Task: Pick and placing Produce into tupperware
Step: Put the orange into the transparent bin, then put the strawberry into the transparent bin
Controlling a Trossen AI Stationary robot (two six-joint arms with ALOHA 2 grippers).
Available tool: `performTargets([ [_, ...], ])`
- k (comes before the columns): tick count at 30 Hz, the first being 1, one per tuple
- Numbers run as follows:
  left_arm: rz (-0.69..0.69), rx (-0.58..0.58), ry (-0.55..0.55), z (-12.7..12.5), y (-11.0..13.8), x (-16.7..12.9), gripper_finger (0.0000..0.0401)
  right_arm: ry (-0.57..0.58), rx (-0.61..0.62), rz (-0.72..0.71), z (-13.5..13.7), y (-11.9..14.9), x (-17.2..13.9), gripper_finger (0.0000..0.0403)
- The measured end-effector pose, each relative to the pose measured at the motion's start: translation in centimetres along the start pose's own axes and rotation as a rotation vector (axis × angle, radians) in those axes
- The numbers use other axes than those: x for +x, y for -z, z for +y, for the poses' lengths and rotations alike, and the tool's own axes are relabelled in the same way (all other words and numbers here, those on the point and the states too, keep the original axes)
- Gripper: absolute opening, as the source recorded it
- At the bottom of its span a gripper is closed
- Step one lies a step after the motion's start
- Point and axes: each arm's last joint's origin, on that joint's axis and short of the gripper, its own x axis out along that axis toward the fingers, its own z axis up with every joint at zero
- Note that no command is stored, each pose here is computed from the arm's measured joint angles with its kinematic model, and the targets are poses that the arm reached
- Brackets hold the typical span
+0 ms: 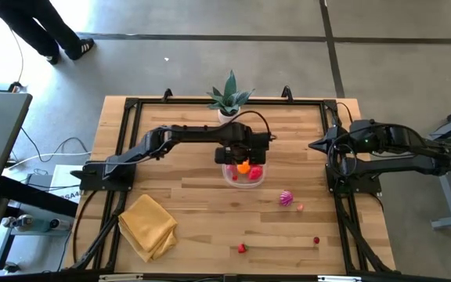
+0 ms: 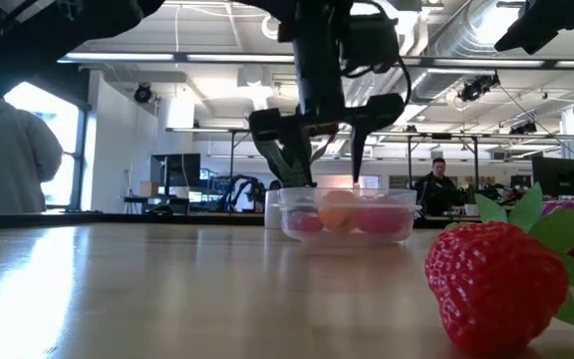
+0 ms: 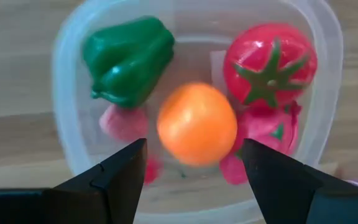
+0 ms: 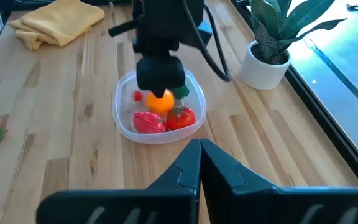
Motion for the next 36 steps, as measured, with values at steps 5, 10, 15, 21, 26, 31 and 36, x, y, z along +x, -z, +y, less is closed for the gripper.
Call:
performTargets([
  [5, -0.001, -0.006, -0.005, 0.1, 0.0, 0.7, 0.0224, 0.0, 0.0, 0.0, 0.0, 0.0, 0.0, 0.0],
  [10, -0.002, -0.018, -0.002, 0.1, 0.0, 0.6, 0.0206, 0.0, 0.0, 0.0, 0.0, 0.0, 0.0, 0.0],
  [15, 0.005, -0.017, -0.005, 0.0, 0.1, -0.2, 0.0204, 0.0, 0.0, 0.0, 0.0, 0.0, 0.0, 0.0],
  [21, 0.088, 0.183, -0.039, 0.6, 0.8, -3.0, 0.0217, 0.0, 0.0, 0.0, 0.0, 0.0, 0.0, 0.0],
  [26, 0.138, 0.403, -0.128, 2.3, 2.8, -5.8, 0.0222, 0.0, 0.0, 0.0, 0.0, 0.0, 0.0, 0.0],
  [31, 0.144, 0.46, -0.075, 2.5, 5.6, -8.0, 0.0223, 0.0, 0.0, 0.0, 0.0, 0.0, 0.0, 0.0],
  [36, 0.099, 0.285, -0.08, 2.8, 10.2, -8.9, 0.0223, 0.0, 0.0, 0.0, 0.0, 0.0, 0.0, 0.0],
])
